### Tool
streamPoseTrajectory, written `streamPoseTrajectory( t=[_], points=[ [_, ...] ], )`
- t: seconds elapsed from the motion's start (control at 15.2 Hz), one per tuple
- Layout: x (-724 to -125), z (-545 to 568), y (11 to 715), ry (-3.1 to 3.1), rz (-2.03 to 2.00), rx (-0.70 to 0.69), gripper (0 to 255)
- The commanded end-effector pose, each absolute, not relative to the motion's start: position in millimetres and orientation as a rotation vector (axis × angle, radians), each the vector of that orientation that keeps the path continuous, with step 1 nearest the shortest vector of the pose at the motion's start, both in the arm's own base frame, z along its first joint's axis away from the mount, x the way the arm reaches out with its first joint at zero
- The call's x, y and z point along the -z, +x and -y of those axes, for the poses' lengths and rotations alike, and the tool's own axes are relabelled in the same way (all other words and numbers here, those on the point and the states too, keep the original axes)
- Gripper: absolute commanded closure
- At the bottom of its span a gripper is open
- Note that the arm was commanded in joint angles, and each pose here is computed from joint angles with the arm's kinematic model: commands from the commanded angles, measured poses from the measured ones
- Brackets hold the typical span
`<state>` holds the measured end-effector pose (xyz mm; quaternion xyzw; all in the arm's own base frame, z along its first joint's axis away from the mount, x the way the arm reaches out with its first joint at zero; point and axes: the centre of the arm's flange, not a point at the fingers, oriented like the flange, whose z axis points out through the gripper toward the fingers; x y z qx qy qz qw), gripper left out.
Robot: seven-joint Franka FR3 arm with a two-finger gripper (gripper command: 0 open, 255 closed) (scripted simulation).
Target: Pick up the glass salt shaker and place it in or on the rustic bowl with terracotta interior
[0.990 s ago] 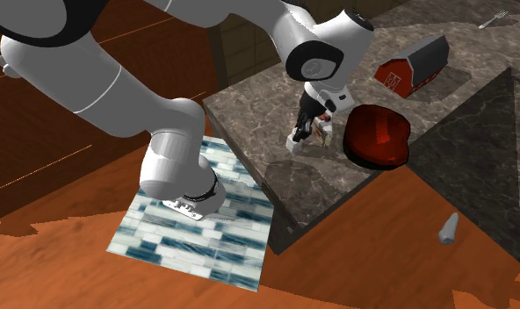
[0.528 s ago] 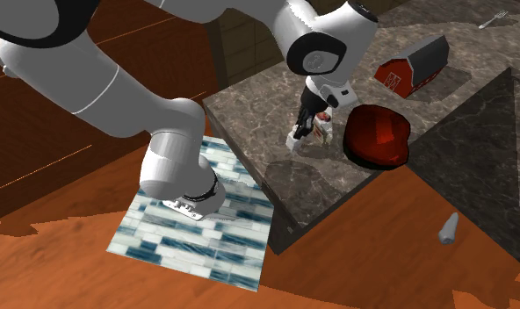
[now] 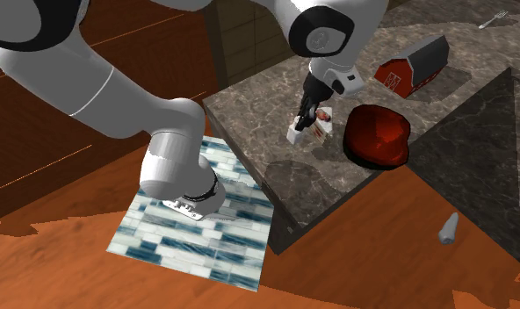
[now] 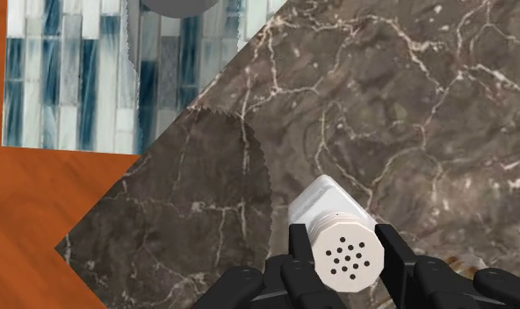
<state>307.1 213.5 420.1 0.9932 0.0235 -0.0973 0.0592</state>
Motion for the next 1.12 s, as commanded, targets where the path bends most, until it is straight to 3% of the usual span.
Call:
streamPoseTrajectory(
  t=[0.0, 1.06],
  points=[
    [-430.8, -213.7, 306.8, 3.008, -0.071, 0.296, 255],
    [-515.3, -213.7, 306.8, 3.008, -0.071, 0.296, 255]
  ],
)
